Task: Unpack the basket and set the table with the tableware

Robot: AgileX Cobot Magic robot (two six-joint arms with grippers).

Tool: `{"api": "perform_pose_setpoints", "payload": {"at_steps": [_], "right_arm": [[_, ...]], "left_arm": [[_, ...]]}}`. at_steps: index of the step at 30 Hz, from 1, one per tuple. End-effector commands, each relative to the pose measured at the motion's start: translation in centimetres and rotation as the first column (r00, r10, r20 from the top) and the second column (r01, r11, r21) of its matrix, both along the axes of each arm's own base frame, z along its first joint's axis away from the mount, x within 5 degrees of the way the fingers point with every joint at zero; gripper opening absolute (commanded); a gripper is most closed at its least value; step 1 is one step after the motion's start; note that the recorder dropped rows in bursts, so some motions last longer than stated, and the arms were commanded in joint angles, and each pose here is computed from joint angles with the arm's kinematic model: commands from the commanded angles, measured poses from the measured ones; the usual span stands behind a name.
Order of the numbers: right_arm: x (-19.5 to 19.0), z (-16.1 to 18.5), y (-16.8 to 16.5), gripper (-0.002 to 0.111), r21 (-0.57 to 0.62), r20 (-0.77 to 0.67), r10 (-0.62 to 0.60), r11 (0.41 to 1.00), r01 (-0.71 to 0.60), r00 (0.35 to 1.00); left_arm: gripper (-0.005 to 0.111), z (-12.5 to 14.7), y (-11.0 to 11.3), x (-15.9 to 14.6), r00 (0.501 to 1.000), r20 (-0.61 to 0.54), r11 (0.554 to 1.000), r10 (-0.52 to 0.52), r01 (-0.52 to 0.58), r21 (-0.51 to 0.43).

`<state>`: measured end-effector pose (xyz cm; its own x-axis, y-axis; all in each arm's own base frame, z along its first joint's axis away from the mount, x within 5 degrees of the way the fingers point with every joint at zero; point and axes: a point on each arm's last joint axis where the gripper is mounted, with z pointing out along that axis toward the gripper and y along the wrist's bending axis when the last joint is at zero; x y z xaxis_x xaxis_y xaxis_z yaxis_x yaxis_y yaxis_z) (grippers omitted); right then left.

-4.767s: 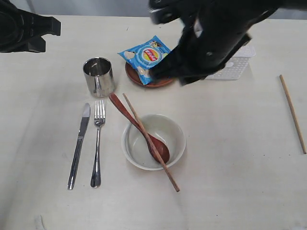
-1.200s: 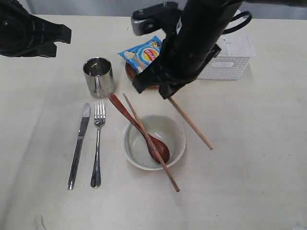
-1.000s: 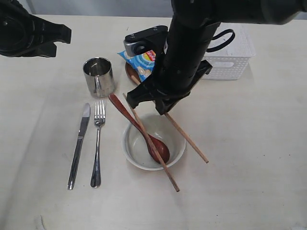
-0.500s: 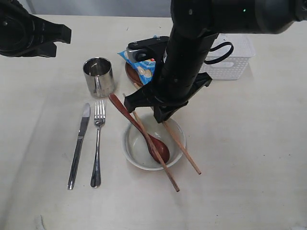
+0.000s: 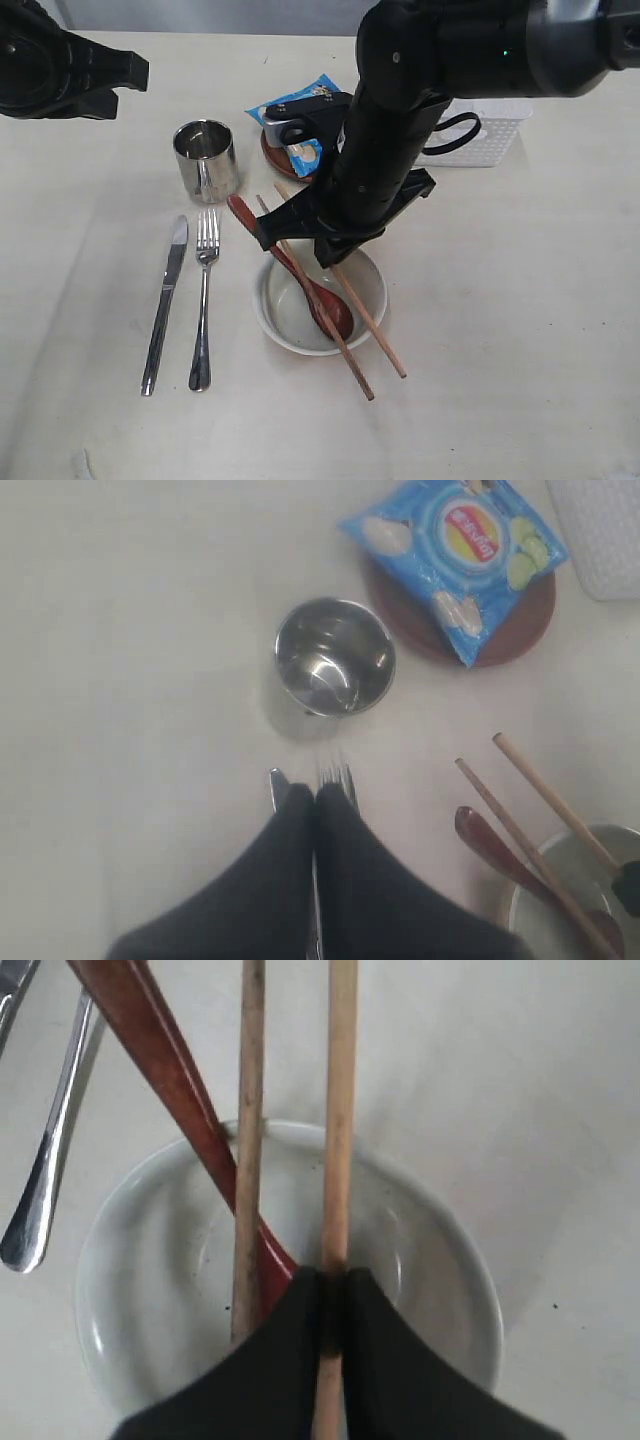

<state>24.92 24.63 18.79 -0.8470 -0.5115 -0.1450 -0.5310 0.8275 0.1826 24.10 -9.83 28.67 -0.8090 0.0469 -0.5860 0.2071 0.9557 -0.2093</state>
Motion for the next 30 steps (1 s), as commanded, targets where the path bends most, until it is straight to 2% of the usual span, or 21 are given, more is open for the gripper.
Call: {"api": "perform_pose_setpoints", "payload": {"at_steps": [1,30], "right_arm": [[0.0,-0.42,0.05,0.0,0.005,0.004,-0.006,1.0,0.006,1.0],[0.04,-0.35,0.37,0.0,0.041,0.012,0.01,0.999,-0.01,1.0]], "left_arm": [[0.0,-0.13,-0.1,-0.15,1.0,-0.002,1.0,-0.004,0.004,-0.003],[0.0,-0.13,-0.1,-0.15,1.0,-0.002,1.0,-0.004,0.004,-0.003]]}}
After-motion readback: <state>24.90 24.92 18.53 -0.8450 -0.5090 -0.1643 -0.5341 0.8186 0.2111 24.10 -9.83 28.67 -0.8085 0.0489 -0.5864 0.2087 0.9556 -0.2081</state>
